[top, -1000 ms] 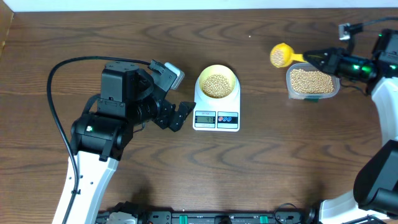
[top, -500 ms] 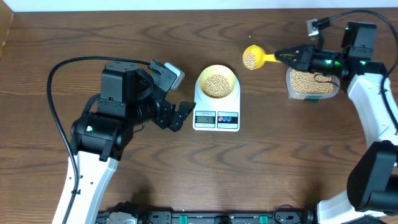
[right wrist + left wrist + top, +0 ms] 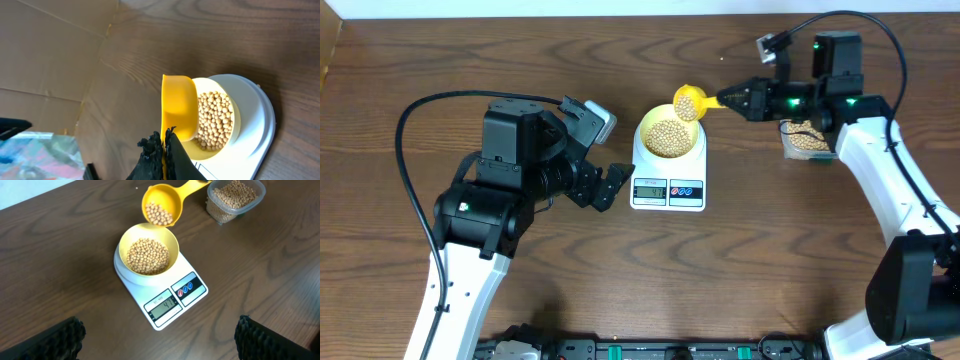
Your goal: Scoop item into bowl and weigh 50g on scale
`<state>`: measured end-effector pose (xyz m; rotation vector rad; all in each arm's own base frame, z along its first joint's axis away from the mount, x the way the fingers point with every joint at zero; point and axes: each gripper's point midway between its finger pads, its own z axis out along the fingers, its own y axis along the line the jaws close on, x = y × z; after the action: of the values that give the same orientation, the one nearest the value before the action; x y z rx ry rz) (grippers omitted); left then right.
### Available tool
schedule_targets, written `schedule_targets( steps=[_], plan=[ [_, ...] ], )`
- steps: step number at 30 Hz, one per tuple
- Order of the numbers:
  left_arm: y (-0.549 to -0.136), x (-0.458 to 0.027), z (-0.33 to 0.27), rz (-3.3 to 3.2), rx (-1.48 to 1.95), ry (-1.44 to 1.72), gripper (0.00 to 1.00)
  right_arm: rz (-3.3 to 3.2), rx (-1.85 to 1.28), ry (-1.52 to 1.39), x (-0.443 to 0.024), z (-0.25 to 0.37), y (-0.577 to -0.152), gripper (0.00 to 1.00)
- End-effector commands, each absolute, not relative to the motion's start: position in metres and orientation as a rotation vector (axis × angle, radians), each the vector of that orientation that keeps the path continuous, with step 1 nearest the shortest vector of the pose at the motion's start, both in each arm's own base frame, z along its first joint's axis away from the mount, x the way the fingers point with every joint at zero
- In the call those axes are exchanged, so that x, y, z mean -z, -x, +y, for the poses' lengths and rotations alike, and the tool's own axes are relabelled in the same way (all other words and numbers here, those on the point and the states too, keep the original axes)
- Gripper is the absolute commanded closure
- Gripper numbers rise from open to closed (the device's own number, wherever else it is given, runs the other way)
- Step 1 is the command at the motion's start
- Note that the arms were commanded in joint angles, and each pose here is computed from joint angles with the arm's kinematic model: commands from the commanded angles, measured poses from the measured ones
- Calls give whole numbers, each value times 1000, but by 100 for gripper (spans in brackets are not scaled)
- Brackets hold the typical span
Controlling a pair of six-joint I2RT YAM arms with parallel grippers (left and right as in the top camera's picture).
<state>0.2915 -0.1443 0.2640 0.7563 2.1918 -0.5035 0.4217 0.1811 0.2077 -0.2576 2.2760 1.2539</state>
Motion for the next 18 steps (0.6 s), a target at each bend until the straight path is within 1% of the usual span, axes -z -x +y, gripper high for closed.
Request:
schedule_targets(
  steps=[1,7,14,18],
  plan=[
    [-292,-261,-144,2199,514,-752,2,2283,-1168,291,-201,190,-426,99],
    [-292,-261,-144,2199,514,-752,2,2198,-1106,493,-205,210,-422,99],
    [-292,-261,-144,2199,514,-752,2,2207,-1077,485,-202,209,-424,99],
    [-292,-261,-144,2199,513,-752,2,2189,-1056,528,-202,209,-424,99]
  ],
)
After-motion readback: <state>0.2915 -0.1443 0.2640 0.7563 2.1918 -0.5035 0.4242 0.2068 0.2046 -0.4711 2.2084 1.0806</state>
